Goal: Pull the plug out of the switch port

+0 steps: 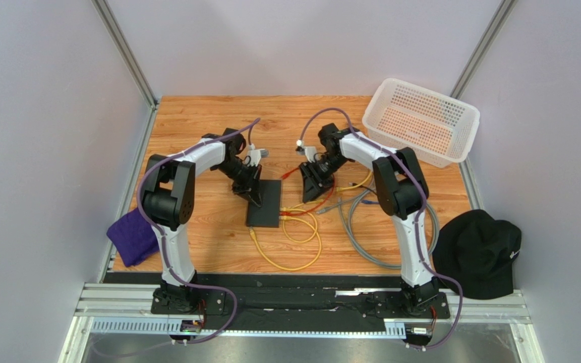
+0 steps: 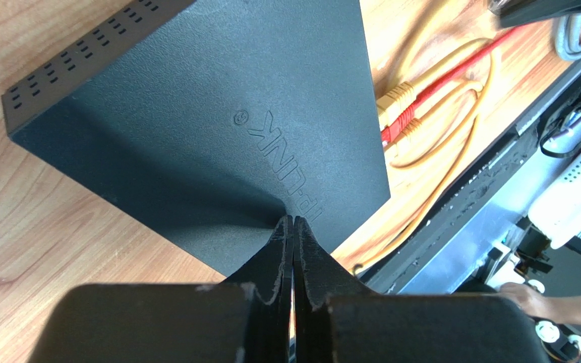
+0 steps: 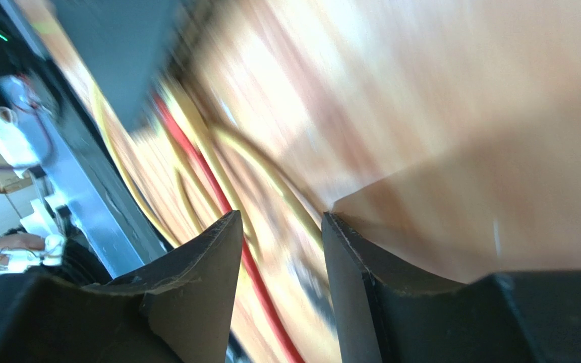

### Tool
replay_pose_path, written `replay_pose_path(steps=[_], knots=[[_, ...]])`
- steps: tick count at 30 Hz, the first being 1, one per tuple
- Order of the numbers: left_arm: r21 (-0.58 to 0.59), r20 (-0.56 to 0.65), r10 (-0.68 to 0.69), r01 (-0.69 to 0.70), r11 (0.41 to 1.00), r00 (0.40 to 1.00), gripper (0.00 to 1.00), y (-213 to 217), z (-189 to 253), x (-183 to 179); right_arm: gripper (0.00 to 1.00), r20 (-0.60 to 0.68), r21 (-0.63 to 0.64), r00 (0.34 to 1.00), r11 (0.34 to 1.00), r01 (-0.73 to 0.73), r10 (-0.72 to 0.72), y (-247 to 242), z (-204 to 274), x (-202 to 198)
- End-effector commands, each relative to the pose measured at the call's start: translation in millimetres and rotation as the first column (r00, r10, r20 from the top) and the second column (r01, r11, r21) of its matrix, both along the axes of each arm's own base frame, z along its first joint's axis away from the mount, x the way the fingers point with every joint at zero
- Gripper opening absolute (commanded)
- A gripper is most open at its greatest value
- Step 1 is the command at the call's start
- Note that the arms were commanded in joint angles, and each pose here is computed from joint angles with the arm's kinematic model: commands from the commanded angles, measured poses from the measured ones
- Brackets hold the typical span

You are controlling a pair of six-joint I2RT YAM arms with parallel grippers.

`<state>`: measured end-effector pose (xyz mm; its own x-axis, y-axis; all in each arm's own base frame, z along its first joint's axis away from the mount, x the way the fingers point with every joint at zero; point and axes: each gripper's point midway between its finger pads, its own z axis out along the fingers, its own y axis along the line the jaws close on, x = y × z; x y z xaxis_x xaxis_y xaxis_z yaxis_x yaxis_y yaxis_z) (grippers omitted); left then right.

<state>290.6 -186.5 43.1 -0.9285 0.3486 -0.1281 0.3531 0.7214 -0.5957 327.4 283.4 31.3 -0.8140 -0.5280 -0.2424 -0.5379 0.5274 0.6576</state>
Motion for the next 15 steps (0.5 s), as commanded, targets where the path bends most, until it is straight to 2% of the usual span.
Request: replay_pose_path(steps=[1,5,7,11,15], knots=[[-0.002,0.106,-0.012,0.012,1.0,0.994,0.0,0,16,16,0.5,0.0,-0.218,0.998,0.974,-0.062,0.064,-70,-1,-35],[-0.011,0.117,-0.007,0.008,1.0,0.993,0.0,-3,21,21,0.49,0.001,-0.28,0.995,0.955,-0.099,0.104,-94,-6,-45],[-0.012,0.121,-0.006,0.007,1.0,0.993,0.0,-3,22,21,0.49,0.015,-0.267,0.995,0.96,-0.089,0.096,-93,-4,-38],[-0.014,0.129,-0.005,0.007,1.0,0.992,0.0,-3,26,20,0.49,0.099,-0.077,0.994,0.996,-0.048,0.056,-59,35,-2],[-0.012,0.126,-0.006,0.008,1.0,0.992,0.0,-1,23,17,0.53,0.14,0.124,0.99,0.992,-0.036,0.018,-15,59,21]])
